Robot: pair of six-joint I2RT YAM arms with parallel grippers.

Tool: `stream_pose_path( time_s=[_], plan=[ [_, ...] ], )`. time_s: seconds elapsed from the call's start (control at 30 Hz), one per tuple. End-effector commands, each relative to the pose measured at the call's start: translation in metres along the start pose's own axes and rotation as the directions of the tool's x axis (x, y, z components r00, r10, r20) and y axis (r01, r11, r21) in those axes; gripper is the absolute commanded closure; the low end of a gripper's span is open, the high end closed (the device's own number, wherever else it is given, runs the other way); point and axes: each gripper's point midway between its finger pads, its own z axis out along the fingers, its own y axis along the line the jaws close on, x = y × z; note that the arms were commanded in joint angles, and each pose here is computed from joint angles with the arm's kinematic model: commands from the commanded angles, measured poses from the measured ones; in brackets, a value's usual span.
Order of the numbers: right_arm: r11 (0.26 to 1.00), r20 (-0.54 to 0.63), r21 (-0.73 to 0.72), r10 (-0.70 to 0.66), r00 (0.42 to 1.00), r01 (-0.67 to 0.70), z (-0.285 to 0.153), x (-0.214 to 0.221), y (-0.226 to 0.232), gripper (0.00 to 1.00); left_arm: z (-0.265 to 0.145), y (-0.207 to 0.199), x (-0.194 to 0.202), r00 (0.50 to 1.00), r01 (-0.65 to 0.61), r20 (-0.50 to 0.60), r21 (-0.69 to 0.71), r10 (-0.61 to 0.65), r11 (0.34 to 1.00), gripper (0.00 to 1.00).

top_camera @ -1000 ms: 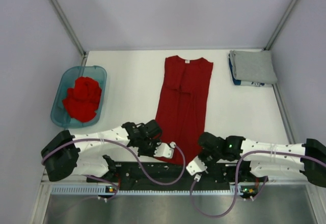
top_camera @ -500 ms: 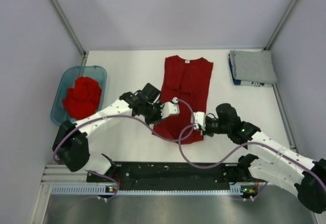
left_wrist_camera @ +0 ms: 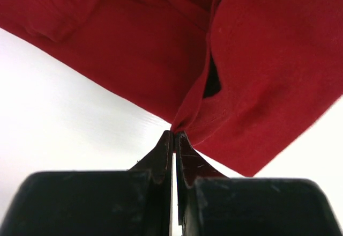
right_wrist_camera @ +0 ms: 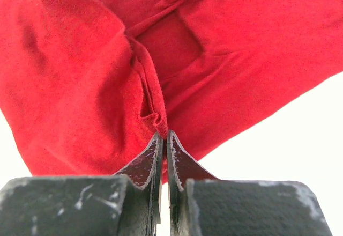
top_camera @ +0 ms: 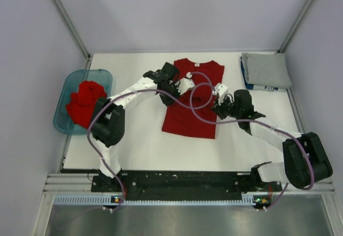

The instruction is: Fold and stack the t-shirts

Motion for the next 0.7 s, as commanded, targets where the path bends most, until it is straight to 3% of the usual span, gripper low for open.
stream_pose_path(
  time_s=[0.0, 0.2, 0.67],
  plan=[
    [0.991, 0.066, 0.109, 0.071, 0.995, -0.077, 0.001, -0.040, -0.039, 1.00, 0.009, 0.032, -0.014, 0.999, 0.041, -0.022, -0.068, -0.042, 0.997, 1.00],
    [0.962, -0.072, 0.212, 0.193, 0.979, -0.174, 0.007, -0.007, -0.060, 1.00, 0.021, 0.054, -0.015, 0.997, 0.047, -0.048, -0.112, -0.053, 0.993, 1.00],
    [0.944, -0.153, 0.248, 0.260, 0.953, -0.217, 0.026, 0.009, -0.083, 1.00, 0.035, 0.079, -0.016, 0.995, 0.059, -0.075, -0.169, -0.072, 0.984, 1.00]
  ],
)
